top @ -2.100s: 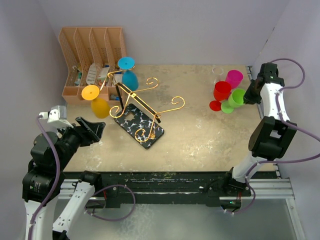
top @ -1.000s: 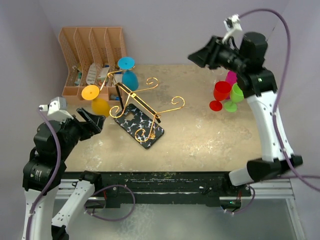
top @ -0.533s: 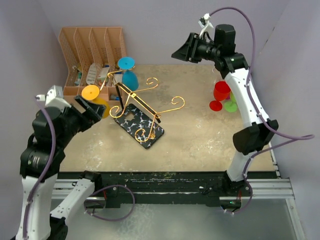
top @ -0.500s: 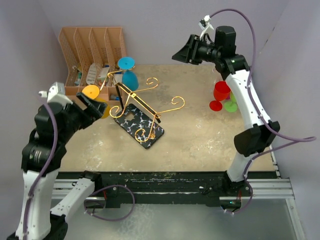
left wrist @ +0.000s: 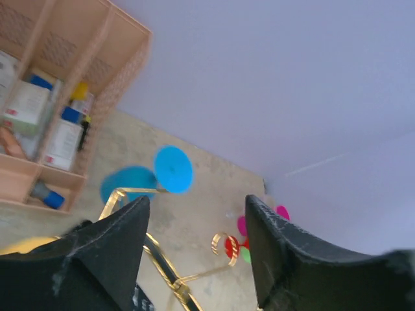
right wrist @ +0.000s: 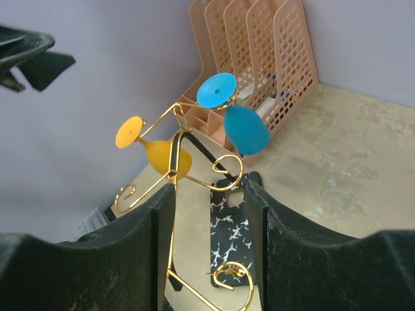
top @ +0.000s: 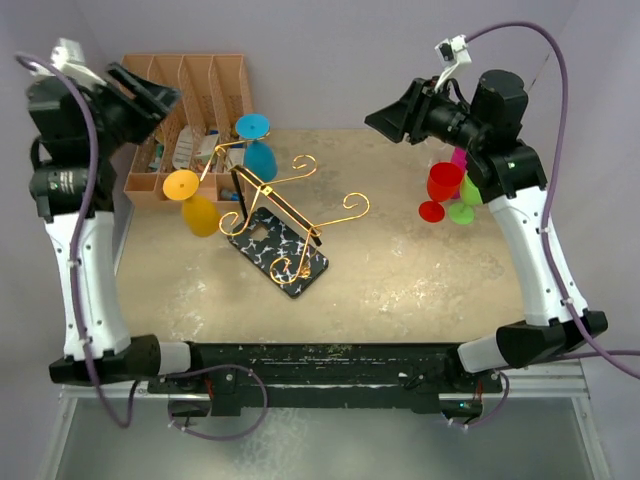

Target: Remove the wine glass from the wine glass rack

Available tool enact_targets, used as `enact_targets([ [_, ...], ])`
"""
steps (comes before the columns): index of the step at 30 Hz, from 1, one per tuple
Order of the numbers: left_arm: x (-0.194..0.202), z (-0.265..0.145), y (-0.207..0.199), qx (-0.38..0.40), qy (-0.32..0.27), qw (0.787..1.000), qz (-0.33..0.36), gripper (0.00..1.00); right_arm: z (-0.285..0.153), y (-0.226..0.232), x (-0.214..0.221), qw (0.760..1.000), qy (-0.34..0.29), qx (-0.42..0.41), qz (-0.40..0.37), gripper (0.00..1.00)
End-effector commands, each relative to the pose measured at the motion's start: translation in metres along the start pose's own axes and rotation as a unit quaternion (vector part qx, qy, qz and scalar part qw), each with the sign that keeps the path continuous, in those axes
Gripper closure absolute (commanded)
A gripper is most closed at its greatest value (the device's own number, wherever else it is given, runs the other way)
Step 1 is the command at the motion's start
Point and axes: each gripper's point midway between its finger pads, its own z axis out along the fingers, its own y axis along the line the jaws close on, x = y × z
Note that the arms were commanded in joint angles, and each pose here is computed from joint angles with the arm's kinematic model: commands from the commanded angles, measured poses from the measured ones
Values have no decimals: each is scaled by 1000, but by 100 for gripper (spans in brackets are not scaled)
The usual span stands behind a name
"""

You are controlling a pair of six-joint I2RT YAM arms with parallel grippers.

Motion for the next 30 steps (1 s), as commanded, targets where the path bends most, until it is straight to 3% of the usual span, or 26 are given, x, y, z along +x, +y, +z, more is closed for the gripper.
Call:
enact_targets([
  [1, -34, 17, 72, 40, 38, 994, -95, 45, 9, -4, 7, 1000, 4, -11, -12, 50],
  [4, -22, -1, 112, 9, 16, 993, -115, 47, 7, -4, 5, 1000, 1, -7, -20, 50],
  [14, 65, -39, 101, 86, 45, 985, -143, 38, 1, 1, 8, 1000, 0, -14, -11, 50],
  [25, 73, -48, 107, 53, 49, 990, -118, 38, -13, 9, 12, 1000, -6, -16, -14, 50],
  [30, 63, -59, 131, -48, 10, 996, -78, 38, -17, 10, 13, 1000, -10, -16, -17, 50],
])
